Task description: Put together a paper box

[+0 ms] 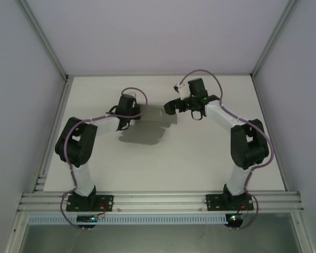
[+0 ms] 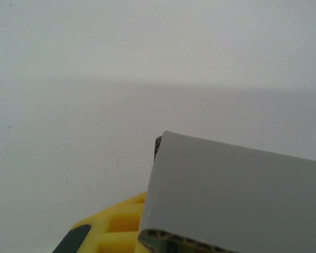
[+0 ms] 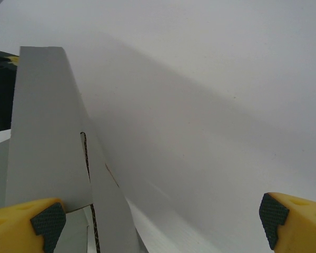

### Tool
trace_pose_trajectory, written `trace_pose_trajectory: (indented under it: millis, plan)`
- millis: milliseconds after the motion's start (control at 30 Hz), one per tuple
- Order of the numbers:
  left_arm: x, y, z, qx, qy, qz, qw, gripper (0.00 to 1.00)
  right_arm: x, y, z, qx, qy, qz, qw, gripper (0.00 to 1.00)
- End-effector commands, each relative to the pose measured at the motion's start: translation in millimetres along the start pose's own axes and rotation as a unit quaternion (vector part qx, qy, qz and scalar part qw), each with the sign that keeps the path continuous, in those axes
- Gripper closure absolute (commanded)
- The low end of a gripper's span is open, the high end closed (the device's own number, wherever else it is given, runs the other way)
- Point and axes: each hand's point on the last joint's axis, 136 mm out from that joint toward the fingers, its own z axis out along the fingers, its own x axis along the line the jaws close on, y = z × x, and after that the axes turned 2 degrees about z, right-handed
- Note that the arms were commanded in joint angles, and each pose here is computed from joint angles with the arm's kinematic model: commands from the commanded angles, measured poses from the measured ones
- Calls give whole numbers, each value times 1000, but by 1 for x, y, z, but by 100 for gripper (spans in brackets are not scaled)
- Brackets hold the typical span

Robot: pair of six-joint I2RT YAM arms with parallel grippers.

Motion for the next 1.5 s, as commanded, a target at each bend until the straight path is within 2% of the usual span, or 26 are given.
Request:
trace_pose_trajectory:
  millis: [0, 133, 233, 300, 400, 533, 700, 733, 800, 867, 1067, 1167, 1200, 1333, 1433, 1467]
  plan:
    - [-47, -3, -2, 15, -85, 6, 996, 100, 44, 3, 3, -3, 84, -11, 996, 1]
    - [-46, -3, -7, 14, -119, -8, 993, 100, 19, 8, -17, -11, 52, 13, 998, 6]
    - [-43, -5, -16, 17, -188, -36, 981, 100, 24, 1, -39, -18, 130, 38, 991, 8]
    - [-44, -3, -25, 8, -228, -43, 973, 100, 26, -6, -49, -19, 153, 44, 987, 10]
    - [-43, 0, -30, 1, -238, -31, 971, 100, 34, -5, -58, -32, 155, 6, 987, 11]
    - [-48, 0, -31, 6, -252, -25, 967, 100, 47, -1, -58, -33, 170, -2, 985, 14]
    - [-52, 4, -36, -6, -266, -29, 964, 100, 49, -4, -46, -14, 199, 17, 980, 34]
    - [-52, 5, -36, -7, -267, -30, 963, 100, 49, -3, -46, -16, 204, 17, 979, 43]
    - [-53, 6, -36, -9, -269, -30, 963, 100, 54, -2, -45, -17, 220, 15, 975, 68]
    - [-55, 7, -38, -12, -274, -27, 961, 100, 60, 0, -49, -19, 246, 24, 969, 80]
    - [-63, 15, -48, -43, -304, -17, 952, 100, 64, 20, -64, -63, 312, 64, 946, 93]
    - [-65, 19, -51, -51, -312, -18, 949, 100, 60, 25, -69, -72, 311, 67, 945, 94]
    - [-66, 20, -51, -51, -312, -17, 949, 100, 58, 21, -67, -65, 300, 68, 949, 91]
    - [-61, 19, -47, -46, -293, -19, 955, 100, 45, 9, -61, -32, 215, 51, 975, 70]
    - [-53, 17, -41, -36, -268, -20, 963, 100, 39, 7, -65, -25, 182, 55, 981, 57]
    - [-53, 16, -41, -34, -265, -18, 963, 100, 37, 9, -67, -28, 169, 55, 984, 49]
